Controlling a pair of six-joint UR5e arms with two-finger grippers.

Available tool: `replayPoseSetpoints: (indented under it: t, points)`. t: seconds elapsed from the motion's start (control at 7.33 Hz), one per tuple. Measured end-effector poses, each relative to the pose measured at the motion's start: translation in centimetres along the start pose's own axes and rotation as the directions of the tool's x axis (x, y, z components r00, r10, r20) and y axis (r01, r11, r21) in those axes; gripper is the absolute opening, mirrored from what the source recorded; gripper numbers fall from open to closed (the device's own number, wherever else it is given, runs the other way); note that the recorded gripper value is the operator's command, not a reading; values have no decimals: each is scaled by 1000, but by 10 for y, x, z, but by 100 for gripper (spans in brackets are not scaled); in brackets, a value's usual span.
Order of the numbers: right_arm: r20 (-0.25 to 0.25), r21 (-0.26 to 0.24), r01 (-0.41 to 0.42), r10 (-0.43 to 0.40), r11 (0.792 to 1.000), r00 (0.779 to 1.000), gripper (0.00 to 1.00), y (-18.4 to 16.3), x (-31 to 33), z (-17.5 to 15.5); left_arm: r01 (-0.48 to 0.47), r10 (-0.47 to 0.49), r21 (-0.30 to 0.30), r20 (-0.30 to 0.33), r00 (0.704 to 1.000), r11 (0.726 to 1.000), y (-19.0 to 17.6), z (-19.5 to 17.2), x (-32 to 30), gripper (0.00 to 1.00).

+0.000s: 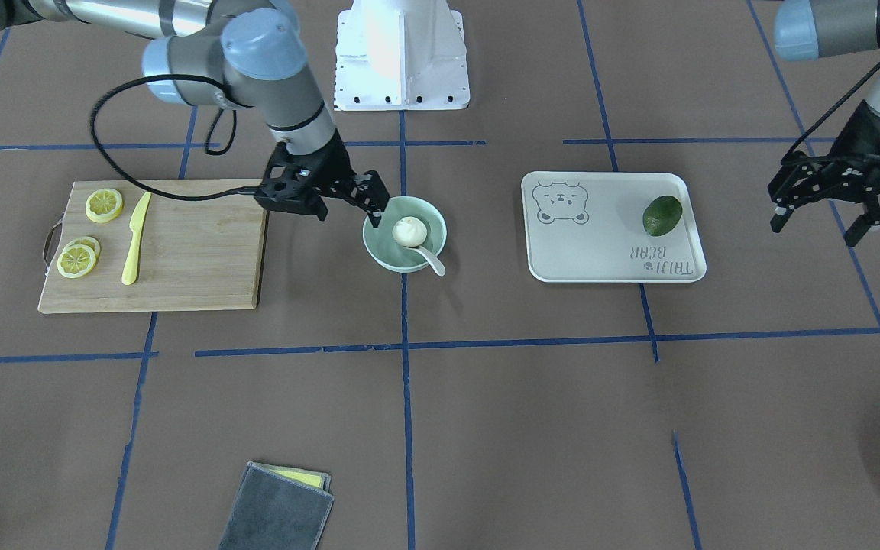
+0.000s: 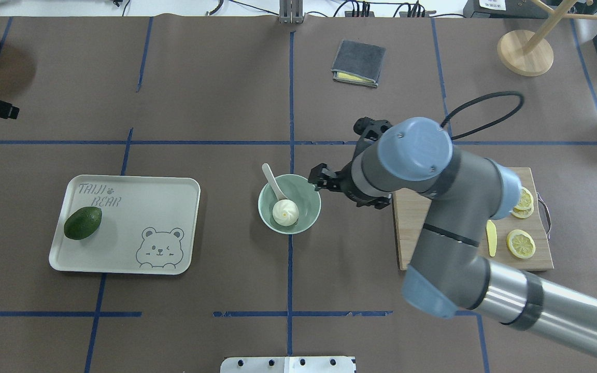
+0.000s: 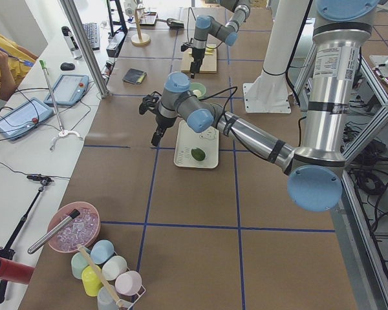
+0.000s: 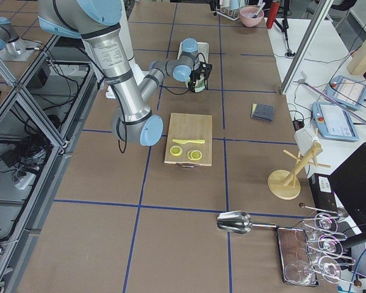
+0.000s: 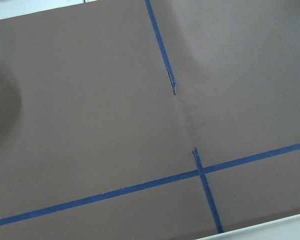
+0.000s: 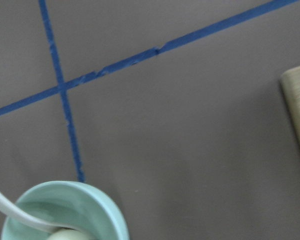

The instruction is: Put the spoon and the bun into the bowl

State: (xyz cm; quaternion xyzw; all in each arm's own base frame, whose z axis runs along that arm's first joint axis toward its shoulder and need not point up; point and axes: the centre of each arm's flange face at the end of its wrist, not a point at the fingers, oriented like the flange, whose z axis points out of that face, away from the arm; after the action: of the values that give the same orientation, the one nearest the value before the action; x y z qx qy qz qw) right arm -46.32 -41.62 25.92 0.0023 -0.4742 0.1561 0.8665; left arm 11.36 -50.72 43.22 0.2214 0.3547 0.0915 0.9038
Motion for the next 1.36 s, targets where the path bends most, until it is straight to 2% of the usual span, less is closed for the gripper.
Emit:
replayPoseSetpoints:
  t: [0.27,0.55,0.68,0.95,1.36]
  points:
    - [-57,-21,112,-113,993,992,100,-76,121,-55,-103,104,-34,39,994,994,13,-12,-106,100]
    - [-98,-40,221,-224,974,970,100,-148,249,-115,-99,102,-83,39,994,992,27,-34,-182,100]
    - [-110,-40,256,-259,966,959,100,-168,307,-142,-72,74,-108,16,997,992,33,-45,-199,100]
    - [-151,-43,308,-311,951,938,100,-185,412,-176,2,-5,-171,-20,1000,985,49,-55,-208,100]
    - [-180,-88,345,-356,934,917,100,-186,495,-188,62,-75,-230,-47,996,971,87,-50,-211,100]
